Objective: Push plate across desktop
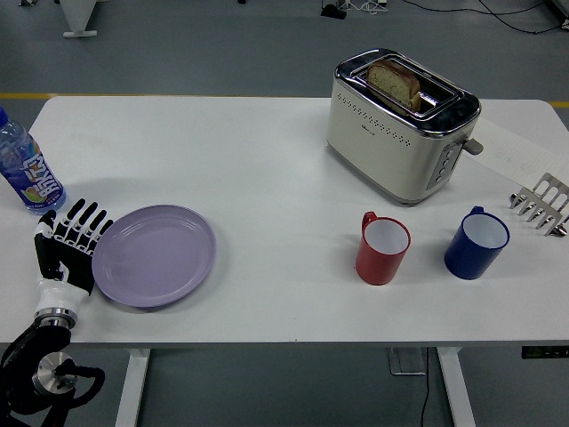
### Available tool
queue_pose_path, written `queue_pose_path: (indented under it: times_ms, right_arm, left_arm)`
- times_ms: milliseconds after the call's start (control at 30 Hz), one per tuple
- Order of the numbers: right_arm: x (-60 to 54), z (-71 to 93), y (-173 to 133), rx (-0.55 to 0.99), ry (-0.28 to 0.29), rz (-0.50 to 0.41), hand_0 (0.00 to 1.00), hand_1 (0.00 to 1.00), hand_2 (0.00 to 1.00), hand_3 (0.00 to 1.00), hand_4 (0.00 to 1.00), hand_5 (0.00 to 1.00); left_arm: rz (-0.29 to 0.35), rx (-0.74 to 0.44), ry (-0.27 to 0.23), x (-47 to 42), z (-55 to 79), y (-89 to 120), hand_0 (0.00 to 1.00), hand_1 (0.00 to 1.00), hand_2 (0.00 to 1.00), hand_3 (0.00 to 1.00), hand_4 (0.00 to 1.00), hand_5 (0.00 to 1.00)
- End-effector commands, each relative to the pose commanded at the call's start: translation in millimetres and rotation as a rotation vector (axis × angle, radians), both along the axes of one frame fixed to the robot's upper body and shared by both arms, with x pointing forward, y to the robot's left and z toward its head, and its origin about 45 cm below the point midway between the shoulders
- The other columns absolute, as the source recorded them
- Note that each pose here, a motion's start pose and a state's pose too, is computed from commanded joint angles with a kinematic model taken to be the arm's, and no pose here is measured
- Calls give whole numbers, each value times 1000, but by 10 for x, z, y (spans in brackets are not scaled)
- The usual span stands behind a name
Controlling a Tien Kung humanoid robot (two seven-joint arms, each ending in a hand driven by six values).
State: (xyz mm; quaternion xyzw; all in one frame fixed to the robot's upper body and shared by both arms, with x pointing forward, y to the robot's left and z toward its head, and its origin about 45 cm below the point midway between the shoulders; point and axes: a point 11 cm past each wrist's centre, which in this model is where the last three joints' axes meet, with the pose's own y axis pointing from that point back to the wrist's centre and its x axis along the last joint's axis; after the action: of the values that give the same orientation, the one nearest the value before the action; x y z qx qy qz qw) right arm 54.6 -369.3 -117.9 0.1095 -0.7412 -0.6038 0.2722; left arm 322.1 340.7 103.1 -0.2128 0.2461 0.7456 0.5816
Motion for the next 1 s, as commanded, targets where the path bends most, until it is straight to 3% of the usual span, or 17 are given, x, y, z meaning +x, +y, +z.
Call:
queue_pose_path:
  times_ms: [533, 1000]
  right_arm:
    - [18, 5, -9, -1, -2, 5, 551, 461, 580, 579, 308, 445]
    - [31, 7, -12, -2, -3, 8, 551, 461, 580, 579, 308, 444]
  left_arm:
    - [-14, -34, -28, 32, 28, -90, 743, 739, 698, 658, 522, 998]
    - [-56, -45, -22, 49, -2, -234, 741, 738, 696, 653, 514, 998]
